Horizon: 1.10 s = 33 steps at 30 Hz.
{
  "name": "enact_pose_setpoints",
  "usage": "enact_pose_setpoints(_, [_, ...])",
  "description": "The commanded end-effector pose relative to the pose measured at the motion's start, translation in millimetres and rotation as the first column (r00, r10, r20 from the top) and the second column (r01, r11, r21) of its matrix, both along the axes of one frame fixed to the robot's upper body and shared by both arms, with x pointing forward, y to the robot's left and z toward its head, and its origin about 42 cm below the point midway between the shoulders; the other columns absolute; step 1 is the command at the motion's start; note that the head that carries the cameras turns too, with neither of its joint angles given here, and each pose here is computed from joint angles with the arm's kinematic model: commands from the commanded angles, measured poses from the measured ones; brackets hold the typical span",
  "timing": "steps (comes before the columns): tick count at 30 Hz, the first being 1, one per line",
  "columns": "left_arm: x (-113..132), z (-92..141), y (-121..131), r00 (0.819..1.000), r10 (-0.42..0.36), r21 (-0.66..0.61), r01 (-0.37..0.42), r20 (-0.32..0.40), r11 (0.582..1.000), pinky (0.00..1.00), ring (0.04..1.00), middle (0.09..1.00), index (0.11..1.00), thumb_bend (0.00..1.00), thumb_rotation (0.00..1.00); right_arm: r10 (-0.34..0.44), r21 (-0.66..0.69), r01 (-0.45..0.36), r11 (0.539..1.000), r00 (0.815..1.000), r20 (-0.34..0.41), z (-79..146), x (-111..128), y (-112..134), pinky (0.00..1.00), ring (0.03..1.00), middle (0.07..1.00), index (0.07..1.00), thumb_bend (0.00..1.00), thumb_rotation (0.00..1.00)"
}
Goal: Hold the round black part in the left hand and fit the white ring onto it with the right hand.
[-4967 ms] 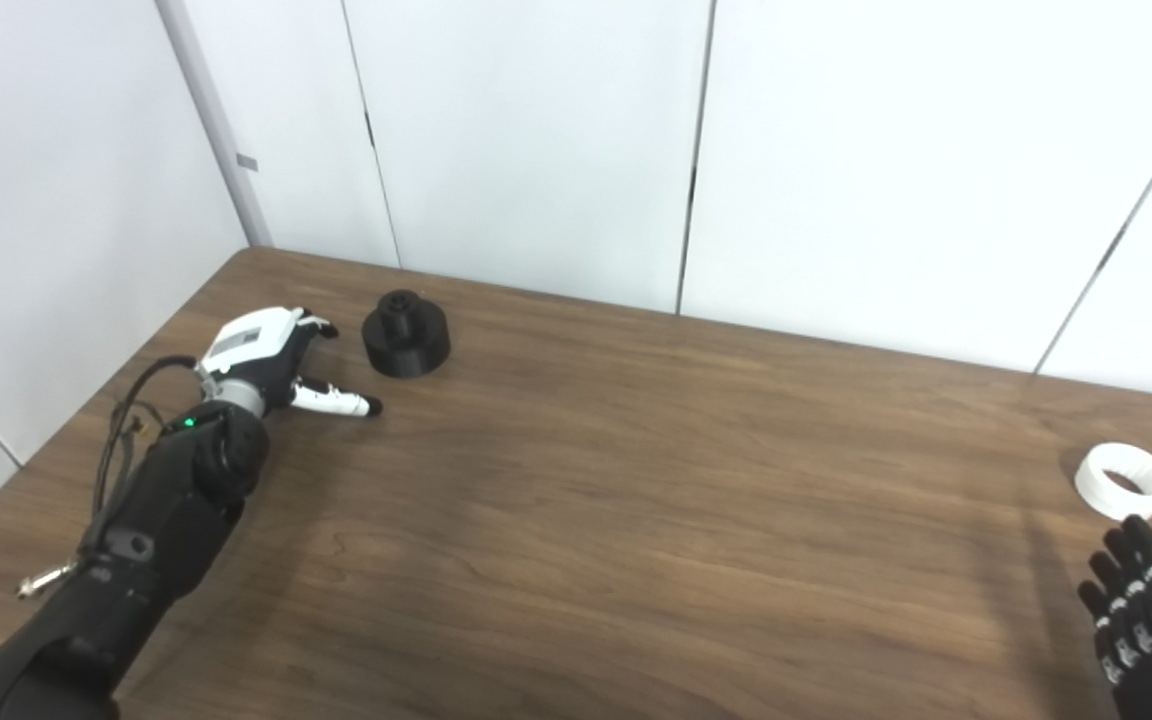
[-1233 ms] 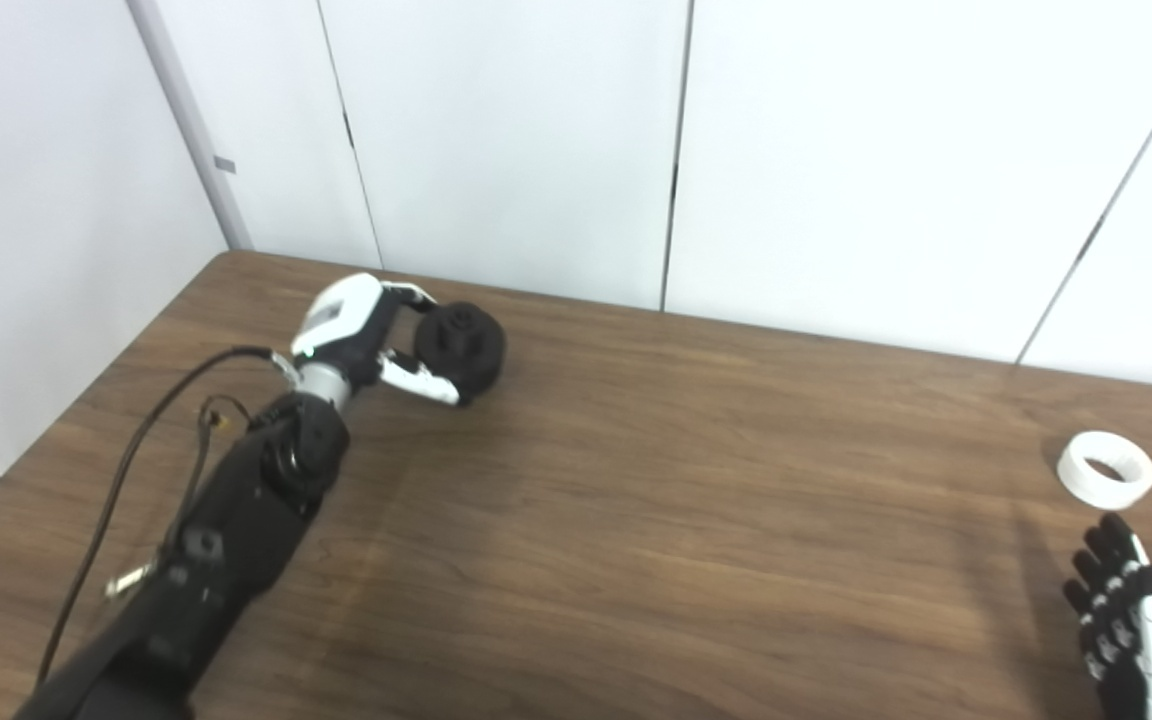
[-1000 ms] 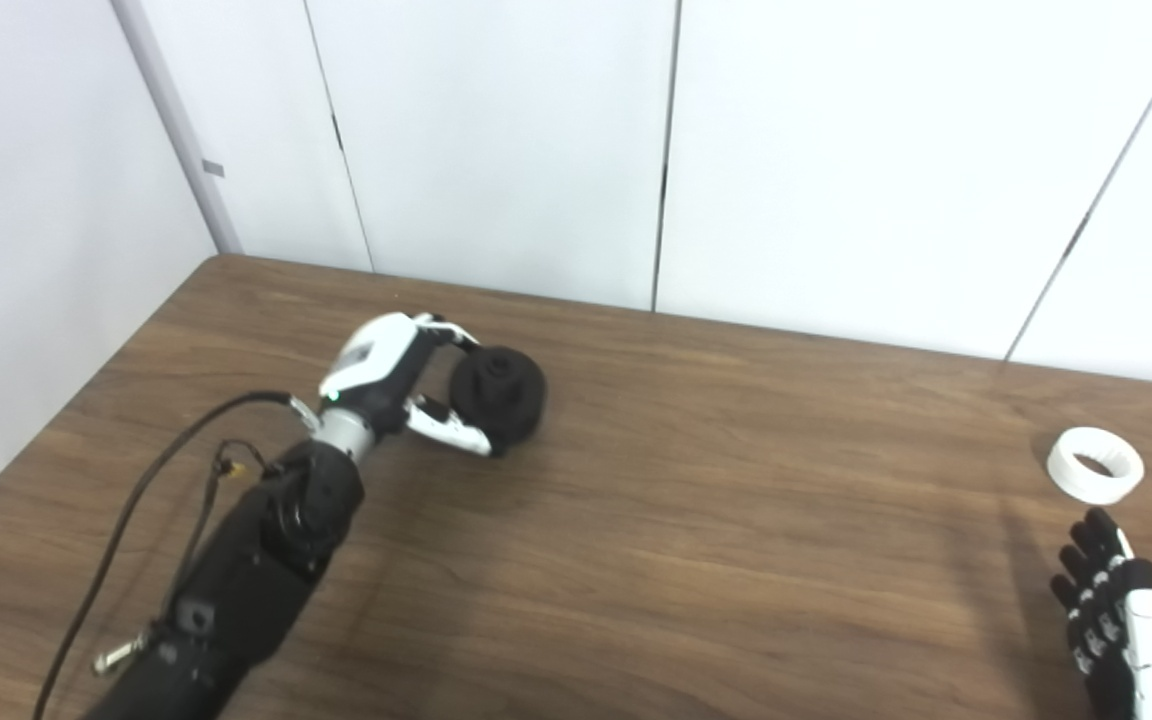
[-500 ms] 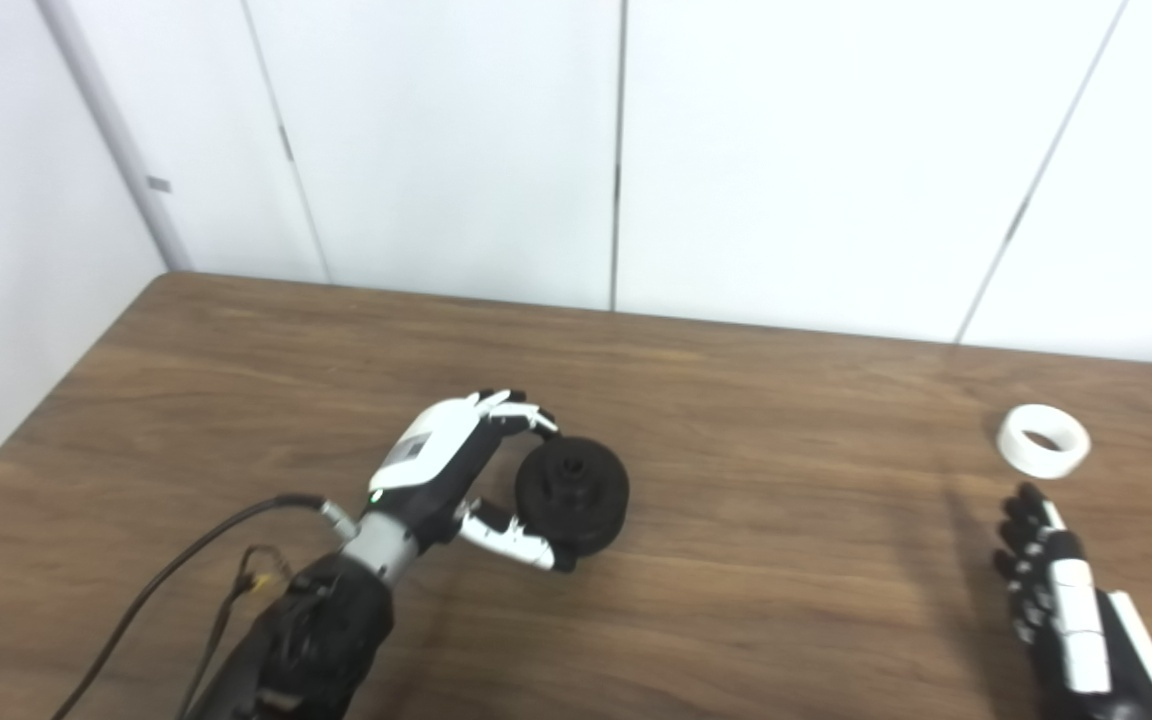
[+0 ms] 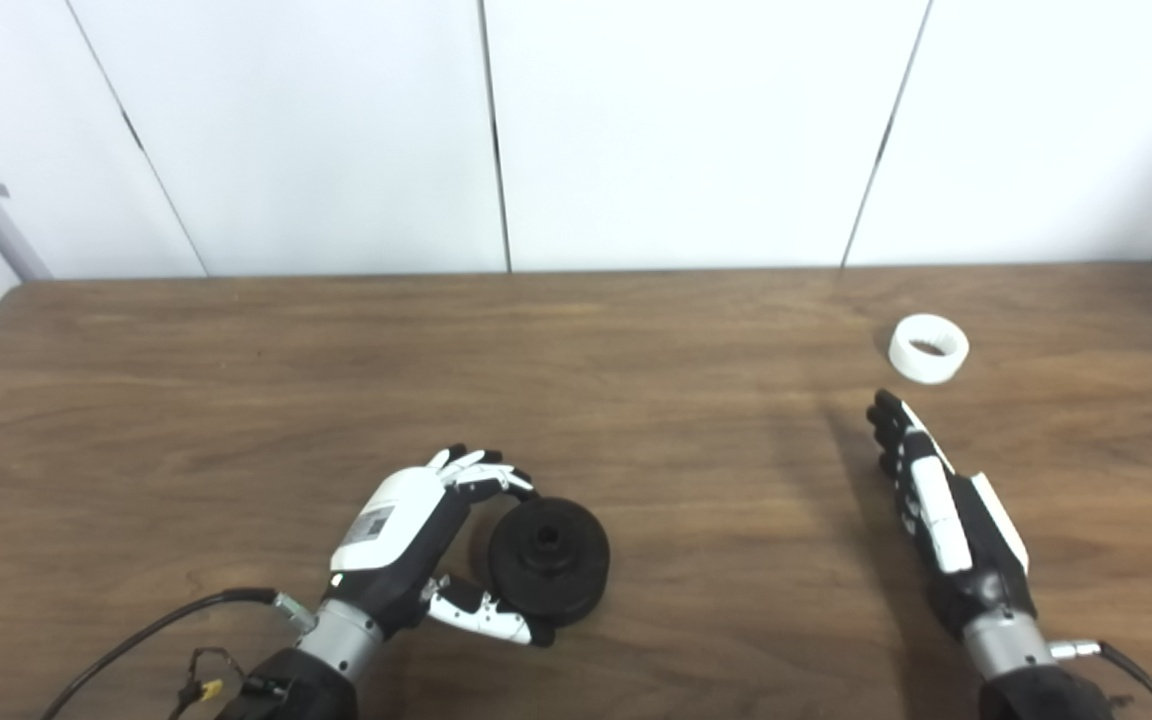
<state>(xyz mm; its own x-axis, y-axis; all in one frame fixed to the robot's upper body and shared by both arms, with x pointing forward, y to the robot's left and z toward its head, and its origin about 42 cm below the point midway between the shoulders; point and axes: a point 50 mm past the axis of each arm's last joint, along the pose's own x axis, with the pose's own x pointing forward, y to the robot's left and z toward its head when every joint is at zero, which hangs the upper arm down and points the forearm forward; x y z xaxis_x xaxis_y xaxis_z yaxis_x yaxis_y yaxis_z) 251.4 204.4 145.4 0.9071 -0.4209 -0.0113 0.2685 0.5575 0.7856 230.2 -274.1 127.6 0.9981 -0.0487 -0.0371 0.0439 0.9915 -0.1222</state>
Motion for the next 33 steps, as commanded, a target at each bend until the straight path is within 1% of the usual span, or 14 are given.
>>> enact_pose_setpoints(1, [1, 11, -5, 0.998, -0.030, -0.014, 0.031, 0.061, 0.999, 1.00, 0.914, 0.807, 0.480, 0.52, 0.06, 0.003, 0.012, -0.004, 1.000, 0.996, 0.085, 20, 9, 9, 0.99, 0.981, 0.952, 0.951, 0.60, 1.00])
enact_pose_setpoints(7, [-4, -4, -11, 0.999, -0.045, -0.001, 0.045, -0.001, 0.999, 1.00, 0.919, 0.819, 0.481, 0.52, 0.06, 0.006, 0.016, -0.007, 1.000, 0.996, 0.086, 23, 10, 10, 0.96, 0.972, 0.943, 0.946, 0.61, 1.00])
enact_pose_setpoints(13, [-3, -28, -12, 0.998, -0.039, -0.006, 0.039, -0.047, 0.999, 1.00, 0.908, 0.811, 0.482, 0.52, 0.06, 0.006, 0.022, -0.008, 1.000, 0.996, 0.086, 25, 10, 10, 0.98, 0.973, 0.947, 0.954, 0.61, 1.00])
enact_pose_setpoints(16, [-1, -36, -10, 0.997, -0.036, 0.006, 0.036, -0.065, 0.999, 1.00, 0.908, 0.812, 0.482, 0.52, 0.06, 0.005, 0.033, -0.007, 0.999, 0.996, 0.085, 24, 9, 10, 0.98, 0.972, 0.946, 0.951, 0.61, 1.00])
enact_pose_setpoints(21, [1, -40, -8, 0.997, -0.028, -0.001, 0.028, -0.068, 1.000, 1.00, 0.909, 0.815, 0.482, 0.52, 0.07, 0.009, 0.030, -0.012, 0.999, 0.996, 0.086, 24, 10, 9, 1.00, 0.978, 0.949, 0.954, 0.61, 1.00])
enact_pose_setpoints(29, [0, -43, -5, 0.996, -0.023, 0.006, 0.024, -0.091, 1.000, 1.00, 0.916, 0.821, 0.483, 0.52, 0.06, 0.006, 0.027, -0.008, 1.000, 0.996, 0.091, 25, 9, 10, 1.00, 0.979, 0.944, 0.947, 0.61, 1.00])
enact_pose_setpoints(32, [0, -44, -3, 0.994, -0.020, 0.008, 0.021, -0.108, 1.000, 1.00, 0.922, 0.824, 0.483, 0.52, 0.06, 0.000, 0.059, -0.007, 0.998, 0.993, 0.117, 34, 8, 11, 1.00, 0.979, 0.950, 0.947, 0.61, 0.98])
enact_pose_setpoints(33, [0, -45, -2, 0.993, -0.018, 0.010, 0.019, -0.113, 1.000, 1.00, 0.922, 0.824, 0.483, 0.52, 0.06, -0.005, 0.070, -0.005, 0.998, 0.991, 0.136, 40, 8, 10, 0.99, 0.985, 0.955, 0.950, 0.61, 0.95])
